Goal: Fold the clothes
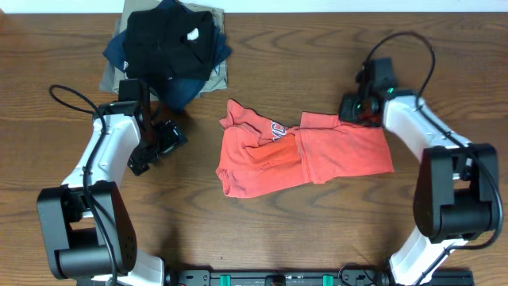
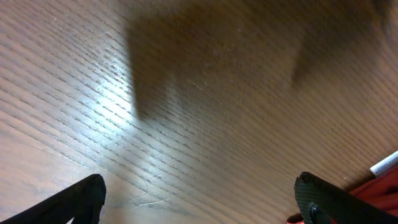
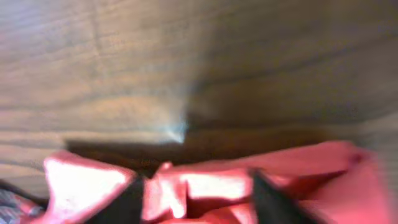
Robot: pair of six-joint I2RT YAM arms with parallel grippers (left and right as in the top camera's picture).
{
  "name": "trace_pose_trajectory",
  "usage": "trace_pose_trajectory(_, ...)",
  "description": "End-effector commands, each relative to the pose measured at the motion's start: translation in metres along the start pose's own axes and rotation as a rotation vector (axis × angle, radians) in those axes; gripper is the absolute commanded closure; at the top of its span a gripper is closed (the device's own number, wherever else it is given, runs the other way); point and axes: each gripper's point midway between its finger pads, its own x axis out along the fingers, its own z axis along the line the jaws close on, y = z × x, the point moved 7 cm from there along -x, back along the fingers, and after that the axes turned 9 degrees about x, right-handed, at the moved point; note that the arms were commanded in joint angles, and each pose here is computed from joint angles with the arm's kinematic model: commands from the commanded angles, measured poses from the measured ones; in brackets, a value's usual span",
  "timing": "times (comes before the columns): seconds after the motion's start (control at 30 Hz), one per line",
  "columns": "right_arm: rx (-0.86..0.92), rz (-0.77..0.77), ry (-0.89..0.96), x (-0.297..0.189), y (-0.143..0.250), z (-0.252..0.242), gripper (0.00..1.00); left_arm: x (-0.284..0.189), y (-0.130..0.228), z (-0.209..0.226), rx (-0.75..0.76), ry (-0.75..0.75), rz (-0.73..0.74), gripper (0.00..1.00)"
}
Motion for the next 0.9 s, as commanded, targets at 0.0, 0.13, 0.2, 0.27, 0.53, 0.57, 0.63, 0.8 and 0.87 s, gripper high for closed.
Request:
trace_pose_trajectory(0.0, 0.002, -0.144, -0.028, -0.071, -0.052, 0.004, 0.13, 0.004, 0.002, 0.001, 0.011, -0.004, 0.020, 0.02)
trace_pose_trajectory(0.13, 0.038, -0.158, 0.027, -0.120, -0.075, -0.016, 0.01, 0.004, 0.006, -0.011, 0.125, 0.122, 0.060, 0.02)
trace_pose_trajectory(0.2, 0.078, -0.186, 0.098, -0.136, -0.084, -0.033, 0.01, 0.001, 0.012, -0.022, 0.223, 0.236, 0.092, 0.02)
trace_pose_trajectory(0.27, 0.115, -0.217, 0.151, -0.144, -0.092, -0.051, 0.01, -0.001, 0.017, -0.028, 0.286, 0.317, 0.114, 0.02)
trace_pose_trajectory(0.53, 0.243, -0.132, 0.204, -0.151, -0.083, -0.097, 0.01, 0.002, 0.019, -0.041, 0.319, 0.432, 0.103, 0.02)
trace_pose_trajectory(0.57, 0.250, -0.113, 0.212, -0.151, -0.080, -0.100, 0.01, 0.004, 0.021, -0.043, 0.325, 0.445, 0.106, 0.02)
trace_pose_trajectory(0.63, 0.252, -0.097, 0.218, -0.151, -0.077, -0.101, 0.01, 0.007, 0.026, -0.049, 0.340, 0.465, 0.122, 0.02)
trace_pose_trajectory(0.8, 0.250, -0.096, 0.218, -0.150, -0.077, -0.100, 0.01, 0.022, 0.038, -0.068, 0.399, 0.476, 0.171, 0.02)
trace_pose_trajectory(0.87, 0.250, -0.097, 0.218, -0.151, -0.077, -0.100, 0.01, 0.032, 0.042, -0.075, 0.423, 0.471, 0.197, 0.02)
